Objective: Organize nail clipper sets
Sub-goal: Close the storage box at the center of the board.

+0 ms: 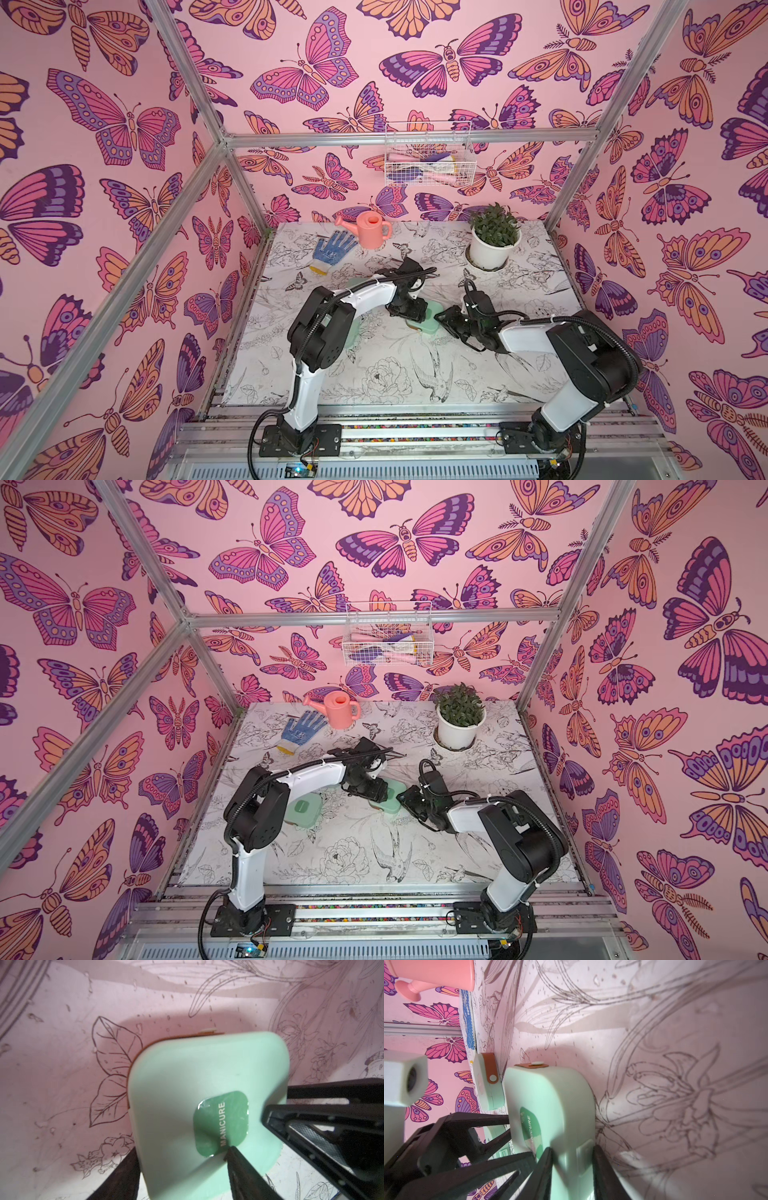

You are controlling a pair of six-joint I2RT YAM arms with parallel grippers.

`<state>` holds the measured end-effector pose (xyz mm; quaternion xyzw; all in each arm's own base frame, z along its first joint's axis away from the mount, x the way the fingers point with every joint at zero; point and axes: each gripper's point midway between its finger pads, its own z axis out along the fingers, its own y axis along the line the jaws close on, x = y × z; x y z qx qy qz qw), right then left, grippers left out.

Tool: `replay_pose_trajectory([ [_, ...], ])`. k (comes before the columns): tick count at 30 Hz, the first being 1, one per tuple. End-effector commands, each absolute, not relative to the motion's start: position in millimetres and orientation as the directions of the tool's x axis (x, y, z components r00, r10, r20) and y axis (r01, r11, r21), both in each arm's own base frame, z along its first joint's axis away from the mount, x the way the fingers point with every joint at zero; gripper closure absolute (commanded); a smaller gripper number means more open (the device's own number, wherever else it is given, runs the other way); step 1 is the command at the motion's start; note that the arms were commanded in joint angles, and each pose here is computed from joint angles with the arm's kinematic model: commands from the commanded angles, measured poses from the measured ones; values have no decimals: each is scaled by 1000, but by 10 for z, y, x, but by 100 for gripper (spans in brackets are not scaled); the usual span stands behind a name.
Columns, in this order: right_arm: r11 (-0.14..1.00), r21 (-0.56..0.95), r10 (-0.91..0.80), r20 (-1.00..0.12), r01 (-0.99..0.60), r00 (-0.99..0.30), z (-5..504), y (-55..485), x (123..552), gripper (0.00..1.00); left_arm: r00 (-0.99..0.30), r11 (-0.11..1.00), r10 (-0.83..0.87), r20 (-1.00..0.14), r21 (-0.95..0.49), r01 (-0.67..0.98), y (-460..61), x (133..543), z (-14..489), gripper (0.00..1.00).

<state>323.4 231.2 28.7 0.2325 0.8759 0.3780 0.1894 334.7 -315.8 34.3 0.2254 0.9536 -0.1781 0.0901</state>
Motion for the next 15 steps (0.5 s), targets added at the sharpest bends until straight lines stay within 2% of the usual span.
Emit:
replay_pose_trajectory([
  [1, 683, 643, 507, -77, 346, -858, -162, 2294, 2965, 67, -881, 837, 459, -110, -277, 471, -3068, 2998, -43, 35],
  [8, 687, 654, 487, -90, 317, -869, -91, 2444, 3158, 65, -933, 897, 319, -166, -265, 354, -2879, 3386, 77, 33],
  [11, 710, 644, 464, -125, 284, -877, 38, 2449, 3223, 62, -921, 901, 285, -267, -253, 352, -2845, 3606, 422, 28],
  [15, 758, 628, 399, -237, 174, -886, 520, 2405, 3394, 52, -861, 908, 241, -447, -208, 363, -2800, 3928, 1123, 19],
])
